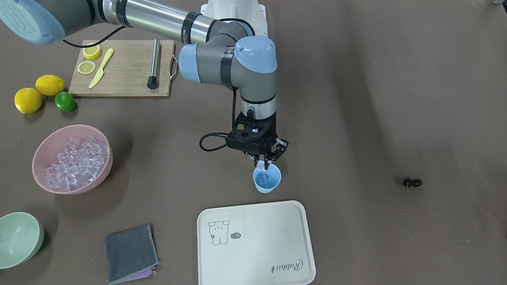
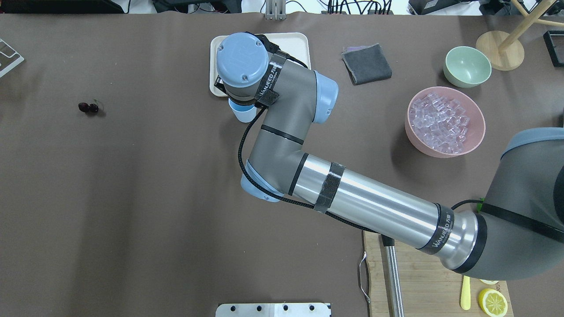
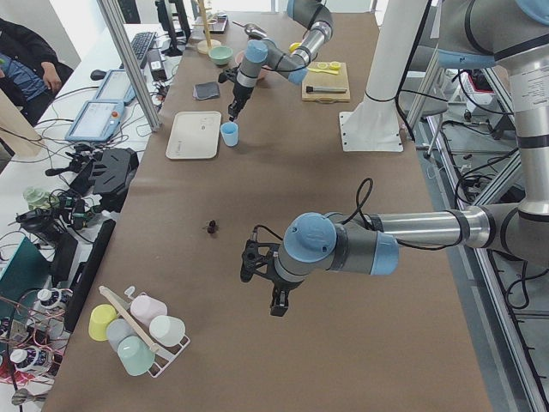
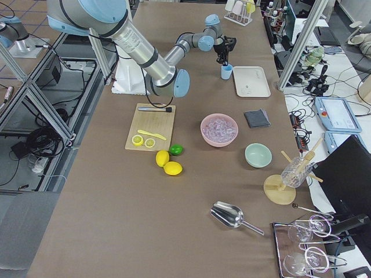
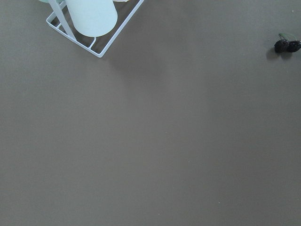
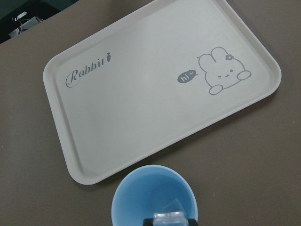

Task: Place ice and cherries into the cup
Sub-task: 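Carry the second ice cube with the right gripper over the cup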

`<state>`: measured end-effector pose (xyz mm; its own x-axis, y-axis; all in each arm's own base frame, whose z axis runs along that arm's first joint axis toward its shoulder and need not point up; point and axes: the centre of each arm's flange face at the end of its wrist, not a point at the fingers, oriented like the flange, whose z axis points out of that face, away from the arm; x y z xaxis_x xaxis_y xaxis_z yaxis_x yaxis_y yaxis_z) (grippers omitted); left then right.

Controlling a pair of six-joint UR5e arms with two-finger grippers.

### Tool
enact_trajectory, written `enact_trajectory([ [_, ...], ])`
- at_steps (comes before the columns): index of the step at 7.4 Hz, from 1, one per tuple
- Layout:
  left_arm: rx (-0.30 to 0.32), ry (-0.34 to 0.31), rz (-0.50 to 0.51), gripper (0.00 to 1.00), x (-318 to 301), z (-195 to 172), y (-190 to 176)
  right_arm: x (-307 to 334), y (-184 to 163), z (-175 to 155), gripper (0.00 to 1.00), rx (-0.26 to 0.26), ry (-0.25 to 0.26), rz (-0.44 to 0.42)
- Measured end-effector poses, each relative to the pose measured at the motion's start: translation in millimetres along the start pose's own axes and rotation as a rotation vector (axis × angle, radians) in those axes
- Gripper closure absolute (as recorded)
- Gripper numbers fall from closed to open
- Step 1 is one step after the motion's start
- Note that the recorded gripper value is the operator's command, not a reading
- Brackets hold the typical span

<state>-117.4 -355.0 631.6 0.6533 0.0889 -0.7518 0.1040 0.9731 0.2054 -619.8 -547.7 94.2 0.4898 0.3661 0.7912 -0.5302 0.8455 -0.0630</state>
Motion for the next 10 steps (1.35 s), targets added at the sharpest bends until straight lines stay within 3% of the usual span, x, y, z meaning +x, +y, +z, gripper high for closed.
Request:
enact_trajectory([
  [3, 0.000, 0.000, 0.000, 0.02, 0.2, -0.3, -0.6, -3.8, 4.1, 3.4, 0.76, 0.014, 0.004, 0.033],
  [4, 0.001, 0.000, 0.001, 0.02, 0.4, -0.4, -0.7, -4.4, 5.1, 3.2, 0.31, 0.015, 0.003, 0.040],
  [5, 0.001, 0.000, 0.001, 0.02, 0.4, -0.4, -0.7, -4.6, 5.4, 3.3, 0.24, 0.014, 0.003, 0.043],
  [6, 0.000, 0.000, 0.000, 0.02, 0.2, -0.3, -0.7, -4.8, 6.0, 3.1, 0.18, 0.013, 0.003, 0.037],
  [10, -0.001, -0.001, -0.001, 0.02, -0.4, 0.3, -0.4, 0.7, 4.4, -5.1, 0.21, -0.009, -0.011, -0.062],
])
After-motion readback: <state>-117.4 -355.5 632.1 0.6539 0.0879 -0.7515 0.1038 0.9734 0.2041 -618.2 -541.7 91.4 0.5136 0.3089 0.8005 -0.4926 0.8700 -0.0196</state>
